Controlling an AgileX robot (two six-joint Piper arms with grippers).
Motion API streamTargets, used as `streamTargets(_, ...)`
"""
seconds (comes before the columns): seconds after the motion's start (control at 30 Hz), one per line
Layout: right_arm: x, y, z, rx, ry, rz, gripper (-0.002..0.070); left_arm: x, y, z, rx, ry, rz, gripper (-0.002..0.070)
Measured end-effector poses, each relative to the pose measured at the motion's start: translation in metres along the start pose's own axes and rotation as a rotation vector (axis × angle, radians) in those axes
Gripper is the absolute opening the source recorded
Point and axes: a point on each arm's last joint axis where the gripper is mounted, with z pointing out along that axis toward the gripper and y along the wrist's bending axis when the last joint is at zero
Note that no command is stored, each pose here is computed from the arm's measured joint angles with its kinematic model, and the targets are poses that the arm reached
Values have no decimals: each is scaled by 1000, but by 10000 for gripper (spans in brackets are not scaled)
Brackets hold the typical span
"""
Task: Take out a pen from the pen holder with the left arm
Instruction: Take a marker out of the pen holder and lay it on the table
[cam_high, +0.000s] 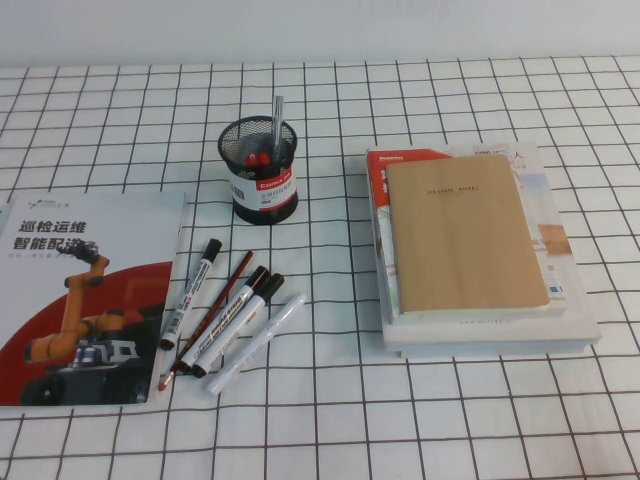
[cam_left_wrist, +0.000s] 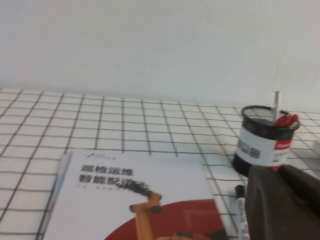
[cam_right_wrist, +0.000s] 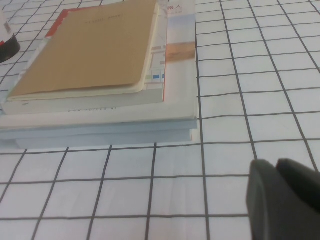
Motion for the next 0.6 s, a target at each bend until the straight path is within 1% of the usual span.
streamTargets(0.1, 0, 0, 0, 0, 0, 0, -14, 15, 3, -4, -30, -11, -3, 0)
streamTargets(0.2, 0, 0, 0, 0, 0, 0, -14, 28, 4, -5, -36, -7, 1, 0)
streamTargets(0.33, 0, 0, 0, 0, 0, 0, -14, 33, 4, -5, -38, 13, 0, 0)
streamTargets(0.47, 0, 0, 0, 0, 0, 0, -14, 39, 5, -6, -44, 81, 13, 0)
streamTargets(0.6, 0, 0, 0, 0, 0, 0, -14, 50, 6, -8, -52, 201, 28, 0)
